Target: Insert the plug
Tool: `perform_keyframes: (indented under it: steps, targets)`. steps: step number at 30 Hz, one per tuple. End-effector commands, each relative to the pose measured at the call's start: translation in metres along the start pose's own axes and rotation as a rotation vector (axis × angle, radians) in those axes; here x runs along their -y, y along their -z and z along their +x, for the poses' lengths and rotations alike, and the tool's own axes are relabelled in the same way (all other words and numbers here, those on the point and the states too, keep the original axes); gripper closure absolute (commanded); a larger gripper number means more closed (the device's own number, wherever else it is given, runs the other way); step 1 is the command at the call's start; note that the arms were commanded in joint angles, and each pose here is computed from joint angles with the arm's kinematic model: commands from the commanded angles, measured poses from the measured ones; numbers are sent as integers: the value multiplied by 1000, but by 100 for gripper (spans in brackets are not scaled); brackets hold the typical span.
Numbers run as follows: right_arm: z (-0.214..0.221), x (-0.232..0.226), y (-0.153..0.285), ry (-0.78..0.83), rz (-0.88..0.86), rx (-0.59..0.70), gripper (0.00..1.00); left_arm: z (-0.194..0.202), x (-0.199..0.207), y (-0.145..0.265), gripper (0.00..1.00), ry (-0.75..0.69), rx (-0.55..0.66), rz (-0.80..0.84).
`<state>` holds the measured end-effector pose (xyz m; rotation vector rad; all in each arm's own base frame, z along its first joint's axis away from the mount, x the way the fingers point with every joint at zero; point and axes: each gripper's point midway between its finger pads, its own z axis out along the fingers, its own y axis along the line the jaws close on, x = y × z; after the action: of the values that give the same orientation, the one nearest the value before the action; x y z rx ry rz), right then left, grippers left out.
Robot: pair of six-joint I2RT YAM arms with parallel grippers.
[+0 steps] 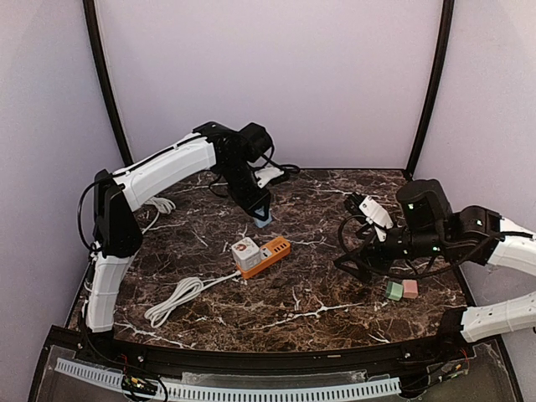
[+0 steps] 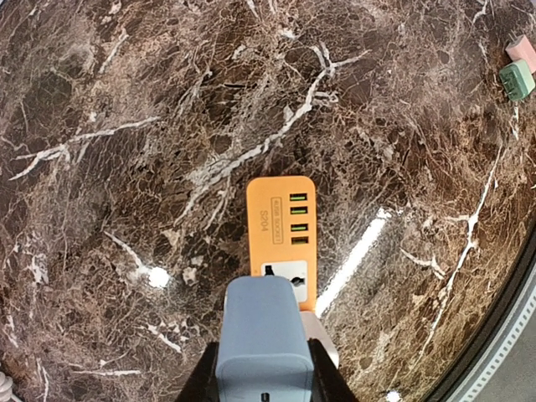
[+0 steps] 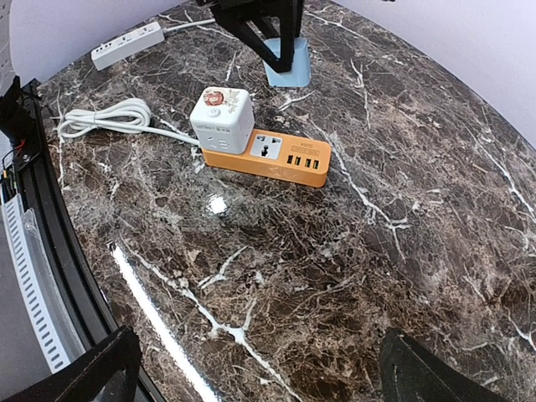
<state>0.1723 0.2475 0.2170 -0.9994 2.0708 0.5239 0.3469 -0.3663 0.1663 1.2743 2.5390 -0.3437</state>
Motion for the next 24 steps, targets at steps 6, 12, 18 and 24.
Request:
perform_keyframes:
  steps: [6,12,18,24]
  targets:
    - [-16,-5,11,-12,-18,26,1,29,18,-24,99,29,-130,74]
    - [-25,-3,22,-23,-11,56,1,34,24,-37,99,28,-165,74]
    - [-22,-2,26,-35,-8,59,1,40,25,-51,99,24,-204,65]
    - [-25,-2,31,-39,-5,78,1,44,18,-55,99,28,-225,25]
